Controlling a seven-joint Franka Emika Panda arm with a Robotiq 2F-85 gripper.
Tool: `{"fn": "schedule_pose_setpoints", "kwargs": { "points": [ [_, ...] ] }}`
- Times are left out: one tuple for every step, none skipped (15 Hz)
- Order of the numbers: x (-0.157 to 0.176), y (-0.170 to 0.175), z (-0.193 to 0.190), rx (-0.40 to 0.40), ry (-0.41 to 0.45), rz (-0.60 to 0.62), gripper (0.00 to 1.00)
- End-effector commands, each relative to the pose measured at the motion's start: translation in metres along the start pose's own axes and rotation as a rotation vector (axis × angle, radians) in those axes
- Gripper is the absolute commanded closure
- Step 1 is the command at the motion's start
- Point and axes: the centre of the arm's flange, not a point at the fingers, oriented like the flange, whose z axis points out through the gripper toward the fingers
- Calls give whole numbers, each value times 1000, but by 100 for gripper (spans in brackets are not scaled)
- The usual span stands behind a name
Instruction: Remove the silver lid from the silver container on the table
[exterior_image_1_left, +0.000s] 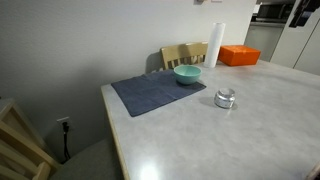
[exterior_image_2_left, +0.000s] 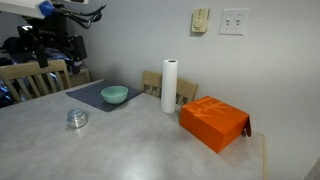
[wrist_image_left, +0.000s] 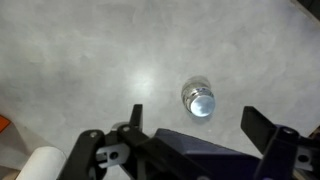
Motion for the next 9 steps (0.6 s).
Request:
{"fn": "schedule_pose_setpoints", "kwargs": {
  "points": [
    [0, -1, -1, -1, 1, 1, 0],
    [0, -1, -3, -3, 5, 0, 0],
    [2, 1, 4, -8, 10, -5, 0],
    [9, 0, 12, -25, 16, 9, 0],
    [16, 0, 23, -37, 21, 11, 0],
    [23, -1, 34, -48, 36, 17, 0],
    [29, -3, 44, -51, 48, 19, 0],
    [35, -4, 55, -60, 55, 15, 0],
    [41, -5, 69, -62, 46, 10, 0]
  ]
}}
